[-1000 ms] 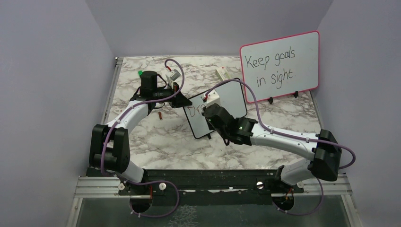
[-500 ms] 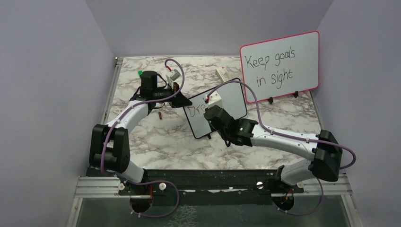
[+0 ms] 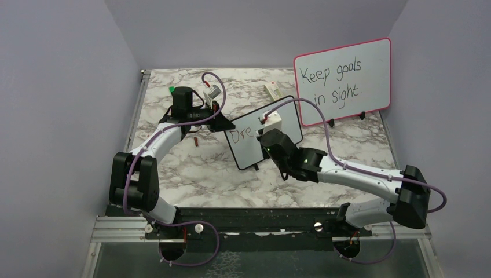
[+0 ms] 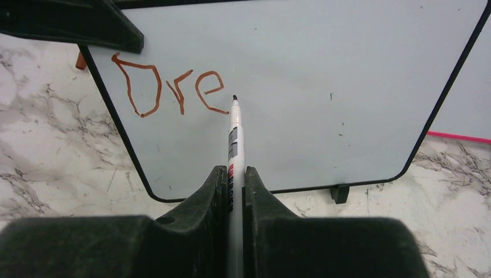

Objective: Write a sentence on the whiteboard

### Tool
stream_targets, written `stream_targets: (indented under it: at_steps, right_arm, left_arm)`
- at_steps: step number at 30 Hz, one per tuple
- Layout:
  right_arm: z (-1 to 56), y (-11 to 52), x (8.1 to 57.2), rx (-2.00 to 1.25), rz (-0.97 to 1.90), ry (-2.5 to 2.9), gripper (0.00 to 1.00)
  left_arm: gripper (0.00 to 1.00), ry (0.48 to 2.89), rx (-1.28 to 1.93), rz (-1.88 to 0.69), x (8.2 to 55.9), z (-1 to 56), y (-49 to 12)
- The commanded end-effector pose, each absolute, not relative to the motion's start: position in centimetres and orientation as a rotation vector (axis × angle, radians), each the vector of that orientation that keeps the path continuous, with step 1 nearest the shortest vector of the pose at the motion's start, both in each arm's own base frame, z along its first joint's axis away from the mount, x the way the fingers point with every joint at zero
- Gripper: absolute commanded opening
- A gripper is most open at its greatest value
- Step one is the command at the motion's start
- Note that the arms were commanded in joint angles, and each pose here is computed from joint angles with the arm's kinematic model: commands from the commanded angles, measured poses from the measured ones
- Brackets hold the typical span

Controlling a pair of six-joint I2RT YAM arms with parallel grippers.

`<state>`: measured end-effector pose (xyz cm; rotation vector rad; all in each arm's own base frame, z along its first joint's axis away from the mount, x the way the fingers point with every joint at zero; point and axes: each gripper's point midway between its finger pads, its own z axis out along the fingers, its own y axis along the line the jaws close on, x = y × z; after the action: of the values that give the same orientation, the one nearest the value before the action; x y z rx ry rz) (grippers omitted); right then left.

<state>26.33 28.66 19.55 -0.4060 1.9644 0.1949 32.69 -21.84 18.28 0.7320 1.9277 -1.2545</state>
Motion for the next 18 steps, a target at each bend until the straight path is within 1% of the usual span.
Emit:
stream_targets:
  at_steps: [1, 18]
  right_arm:
    - [20.7, 28.1, 27.3, -0.337, 0.2, 1.923, 0.01]
    - [20.1, 28.7, 28.6, -0.347, 0.192, 1.924, 0.01]
  left_arm:
    - [0.0, 2.13, 0.704, -1.215, 31.3, 12.9, -21.8]
    - [0.0, 2.143, 0.702, -1.216, 31.2, 12.7, -21.9]
